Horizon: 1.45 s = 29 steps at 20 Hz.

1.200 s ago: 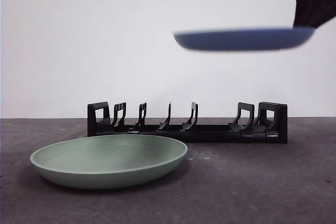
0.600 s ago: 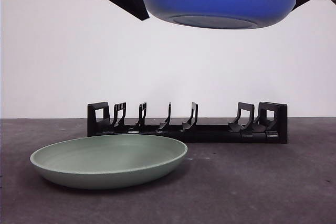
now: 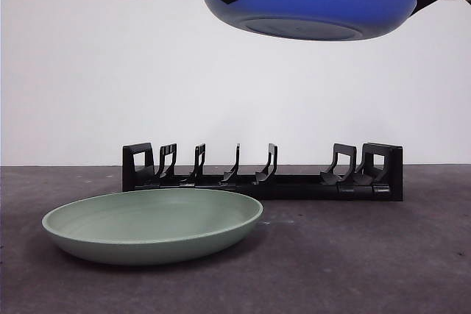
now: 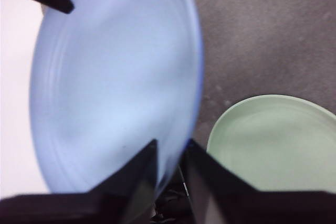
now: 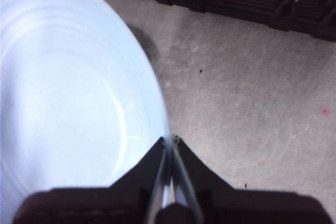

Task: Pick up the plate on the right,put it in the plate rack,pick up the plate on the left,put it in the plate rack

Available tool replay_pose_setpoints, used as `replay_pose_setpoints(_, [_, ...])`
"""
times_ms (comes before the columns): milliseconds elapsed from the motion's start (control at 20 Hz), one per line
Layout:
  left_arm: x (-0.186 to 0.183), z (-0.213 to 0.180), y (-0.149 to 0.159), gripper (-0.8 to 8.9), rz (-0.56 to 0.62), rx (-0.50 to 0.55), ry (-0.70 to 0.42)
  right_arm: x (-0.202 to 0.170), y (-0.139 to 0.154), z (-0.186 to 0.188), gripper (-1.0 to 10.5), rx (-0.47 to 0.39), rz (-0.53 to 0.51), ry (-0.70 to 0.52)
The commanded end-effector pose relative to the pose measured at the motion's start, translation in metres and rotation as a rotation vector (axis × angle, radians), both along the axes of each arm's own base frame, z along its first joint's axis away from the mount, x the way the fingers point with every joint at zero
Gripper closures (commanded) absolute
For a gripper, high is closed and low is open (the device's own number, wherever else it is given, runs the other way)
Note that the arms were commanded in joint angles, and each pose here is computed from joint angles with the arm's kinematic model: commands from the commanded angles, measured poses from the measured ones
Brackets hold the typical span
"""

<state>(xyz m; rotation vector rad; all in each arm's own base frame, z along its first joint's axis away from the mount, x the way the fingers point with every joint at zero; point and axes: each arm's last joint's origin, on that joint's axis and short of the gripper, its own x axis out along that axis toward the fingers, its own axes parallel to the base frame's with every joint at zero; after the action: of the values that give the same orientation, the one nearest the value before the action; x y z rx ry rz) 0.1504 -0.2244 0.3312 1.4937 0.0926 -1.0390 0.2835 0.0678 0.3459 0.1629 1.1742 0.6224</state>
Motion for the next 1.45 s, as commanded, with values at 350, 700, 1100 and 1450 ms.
replay_pose_setpoints(350, [-0.003, -0.001, -0.003, 8.22, -0.018, -0.001, 0.002, 0.001, 0.002, 0.001, 9.6, 0.012, 0.017, -0.006])
replay_pose_setpoints(700, [-0.005, -0.002, -0.004, 8.22, 0.025, -0.042, 0.045, 0.004, 0.003, 0.006, 7.0, 0.063, 0.035, -0.046])
replay_pose_setpoints(1100, [0.000, -0.002, -0.002, 8.22, 0.103, -0.234, 0.274, -0.003, 0.001, 0.078, 6.2, 0.100, 0.024, -0.305])
replay_pose_setpoints(1450, [0.060, 0.022, 0.032, 8.22, 0.248, -0.761, 0.497, -0.061, -0.015, 0.157, 6.3, 0.004, -0.098, -0.619])
